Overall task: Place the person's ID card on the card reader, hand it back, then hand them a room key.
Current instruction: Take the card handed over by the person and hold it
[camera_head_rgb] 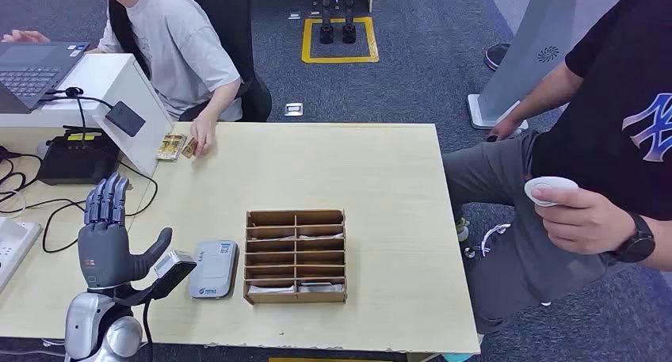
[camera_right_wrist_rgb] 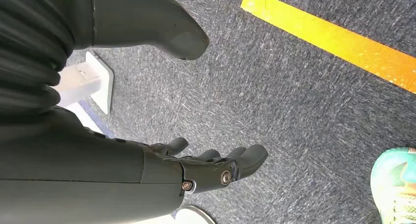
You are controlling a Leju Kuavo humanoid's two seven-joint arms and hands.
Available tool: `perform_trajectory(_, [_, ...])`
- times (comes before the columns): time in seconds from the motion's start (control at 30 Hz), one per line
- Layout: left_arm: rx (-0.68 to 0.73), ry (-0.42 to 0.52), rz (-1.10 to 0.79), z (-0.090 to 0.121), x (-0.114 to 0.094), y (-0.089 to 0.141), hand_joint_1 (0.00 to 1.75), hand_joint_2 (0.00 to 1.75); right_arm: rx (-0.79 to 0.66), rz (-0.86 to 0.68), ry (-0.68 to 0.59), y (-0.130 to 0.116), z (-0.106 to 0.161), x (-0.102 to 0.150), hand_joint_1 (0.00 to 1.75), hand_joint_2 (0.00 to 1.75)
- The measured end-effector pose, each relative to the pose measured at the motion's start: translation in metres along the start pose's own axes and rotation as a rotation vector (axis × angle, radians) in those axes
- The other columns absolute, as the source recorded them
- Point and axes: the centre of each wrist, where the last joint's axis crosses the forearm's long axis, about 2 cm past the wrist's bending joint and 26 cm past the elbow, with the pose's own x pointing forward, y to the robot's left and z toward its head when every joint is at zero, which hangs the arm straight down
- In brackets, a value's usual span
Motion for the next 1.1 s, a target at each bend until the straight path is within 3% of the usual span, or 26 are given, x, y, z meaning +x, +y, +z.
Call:
perform_trajectory(1.0, [0.001,0.005,0.005,0.0004,0.0033,-0.0016,0.00,1.75,-0.007,-0.013,0.003,-0.0008,-0.0002,-0.0005,0.00,1.75])
perform_trajectory(1.1, [0.001,0.007,0.005,0.0005,0.0033,-0.0016,1.27,1.75,-0.007,-0.013,0.003,-0.0008,-0.0002,-0.0005,0.00,1.75])
